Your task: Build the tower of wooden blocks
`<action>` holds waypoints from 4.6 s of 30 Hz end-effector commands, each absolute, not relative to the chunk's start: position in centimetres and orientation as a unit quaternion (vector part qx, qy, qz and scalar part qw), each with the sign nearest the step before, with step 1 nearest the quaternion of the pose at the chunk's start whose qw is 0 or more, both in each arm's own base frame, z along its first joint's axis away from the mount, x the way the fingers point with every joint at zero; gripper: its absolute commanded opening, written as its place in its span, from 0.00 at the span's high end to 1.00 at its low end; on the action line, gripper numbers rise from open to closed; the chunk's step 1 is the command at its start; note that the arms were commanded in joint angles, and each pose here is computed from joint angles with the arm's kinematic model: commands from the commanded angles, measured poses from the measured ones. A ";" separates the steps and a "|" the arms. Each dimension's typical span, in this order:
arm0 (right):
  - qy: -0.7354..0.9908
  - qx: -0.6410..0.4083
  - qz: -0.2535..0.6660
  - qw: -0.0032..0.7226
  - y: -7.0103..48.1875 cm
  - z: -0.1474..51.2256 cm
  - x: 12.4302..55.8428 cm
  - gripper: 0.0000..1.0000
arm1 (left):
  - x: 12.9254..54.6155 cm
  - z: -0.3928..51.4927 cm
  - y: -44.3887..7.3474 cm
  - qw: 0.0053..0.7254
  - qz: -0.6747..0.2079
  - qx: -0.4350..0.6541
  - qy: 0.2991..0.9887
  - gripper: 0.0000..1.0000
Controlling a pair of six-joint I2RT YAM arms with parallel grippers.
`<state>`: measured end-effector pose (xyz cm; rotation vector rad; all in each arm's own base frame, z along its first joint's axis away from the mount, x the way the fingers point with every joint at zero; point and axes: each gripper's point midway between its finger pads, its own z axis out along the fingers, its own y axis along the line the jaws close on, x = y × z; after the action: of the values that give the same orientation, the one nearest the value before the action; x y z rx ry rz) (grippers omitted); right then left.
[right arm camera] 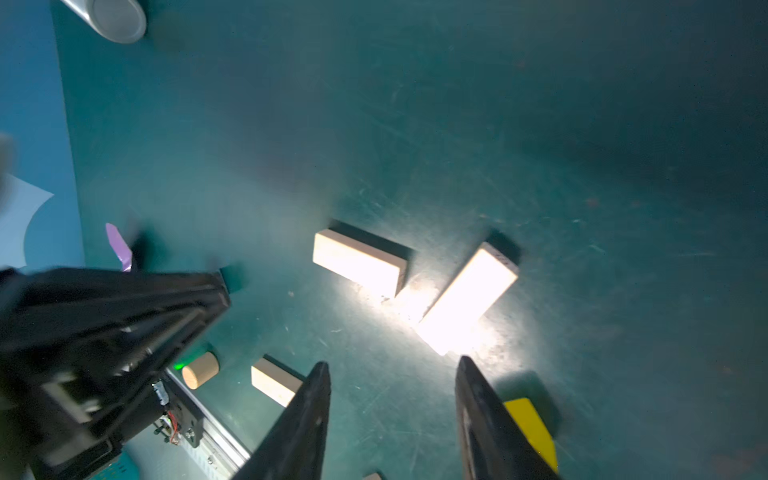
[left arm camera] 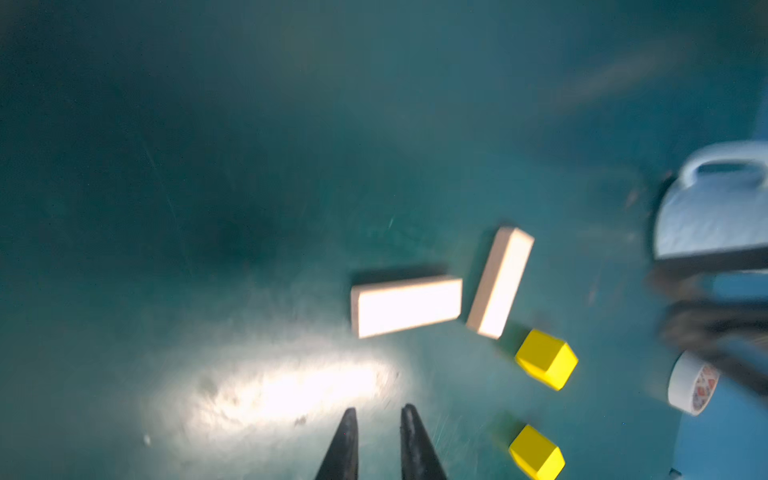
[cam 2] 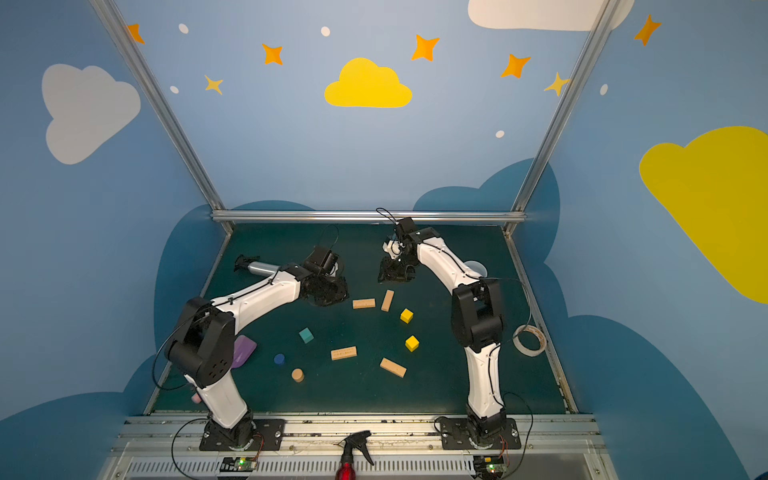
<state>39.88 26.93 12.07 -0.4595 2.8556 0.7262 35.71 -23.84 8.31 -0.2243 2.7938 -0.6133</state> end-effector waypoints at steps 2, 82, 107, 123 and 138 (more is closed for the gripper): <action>0.963 -0.146 0.220 0.046 25.5 9.8 41.2 0.52 | 33.8 6.5 -25.9 0.102 -0.220 -0.068 0.968 0.82; 0.956 -0.288 0.038 0.045 25.6 6.2 42.7 0.46 | 32.3 17.6 -23.9 0.222 -0.231 -0.034 0.947 0.57; 0.961 -0.278 0.016 -0.004 24.9 1.8 40.1 0.58 | 29.9 21.0 -21.4 0.276 -0.228 -0.041 0.933 0.52; 0.970 -0.241 0.026 -0.008 23.7 3.2 38.0 0.51 | 29.4 21.1 -21.0 0.281 -0.232 -0.042 0.930 0.52; 0.950 -0.296 0.082 0.058 24.7 7.9 38.5 0.15 | 29.2 21.5 -20.7 0.293 -0.233 -0.045 0.926 0.49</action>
<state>39.08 24.35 6.25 -0.8045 2.9477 0.1953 29.38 -21.06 21.39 -0.1106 2.4783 -0.6356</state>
